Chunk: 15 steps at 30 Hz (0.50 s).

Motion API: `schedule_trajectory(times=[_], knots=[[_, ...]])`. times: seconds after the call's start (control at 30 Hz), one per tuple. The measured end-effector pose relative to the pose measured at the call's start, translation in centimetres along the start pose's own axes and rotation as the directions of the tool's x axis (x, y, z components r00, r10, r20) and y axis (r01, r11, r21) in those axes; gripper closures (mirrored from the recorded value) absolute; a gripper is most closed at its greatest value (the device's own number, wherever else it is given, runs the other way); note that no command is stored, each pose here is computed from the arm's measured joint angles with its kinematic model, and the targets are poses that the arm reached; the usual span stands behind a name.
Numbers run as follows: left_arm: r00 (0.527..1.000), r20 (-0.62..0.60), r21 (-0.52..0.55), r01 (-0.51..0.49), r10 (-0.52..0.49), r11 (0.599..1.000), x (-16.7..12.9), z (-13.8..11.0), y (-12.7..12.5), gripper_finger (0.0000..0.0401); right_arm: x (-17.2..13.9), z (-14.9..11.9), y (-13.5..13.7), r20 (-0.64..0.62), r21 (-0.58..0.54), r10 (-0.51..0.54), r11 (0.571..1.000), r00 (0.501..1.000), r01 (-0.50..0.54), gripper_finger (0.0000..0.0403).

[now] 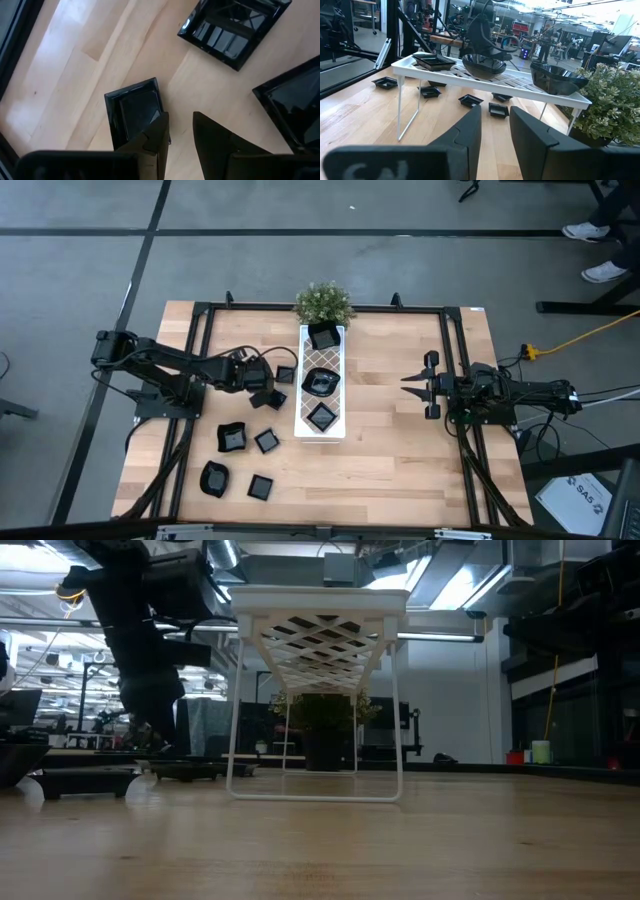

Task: Pick & Place Mini shaped plates
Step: Stack the square plate on top of the square plate on the shelf

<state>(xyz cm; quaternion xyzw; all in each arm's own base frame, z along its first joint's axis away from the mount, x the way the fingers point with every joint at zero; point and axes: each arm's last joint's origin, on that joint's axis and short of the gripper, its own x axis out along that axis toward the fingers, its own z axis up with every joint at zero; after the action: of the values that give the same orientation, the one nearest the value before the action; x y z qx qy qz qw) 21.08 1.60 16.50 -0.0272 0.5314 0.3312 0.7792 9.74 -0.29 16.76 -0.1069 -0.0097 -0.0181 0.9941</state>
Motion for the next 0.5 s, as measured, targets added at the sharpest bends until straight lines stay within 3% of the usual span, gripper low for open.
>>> schedule_trajectory(times=[0.23,0.5], knots=[[1.0,-0.014,-0.054,-0.004,0.003,0.999,0.3,0.2,0.5,0.0313,0.0,0.0,0.0,0.0,0.0,0.0,1.0,1.0,0.0,0.0301],[0.997,-0.079,-0.099,-0.015,0.007,0.995,1.5,0.3,1.0,0.0276,0.0,0.0,0.0,0.0,0.0,0.0,1.0,1.0,0.0,0.0301]])
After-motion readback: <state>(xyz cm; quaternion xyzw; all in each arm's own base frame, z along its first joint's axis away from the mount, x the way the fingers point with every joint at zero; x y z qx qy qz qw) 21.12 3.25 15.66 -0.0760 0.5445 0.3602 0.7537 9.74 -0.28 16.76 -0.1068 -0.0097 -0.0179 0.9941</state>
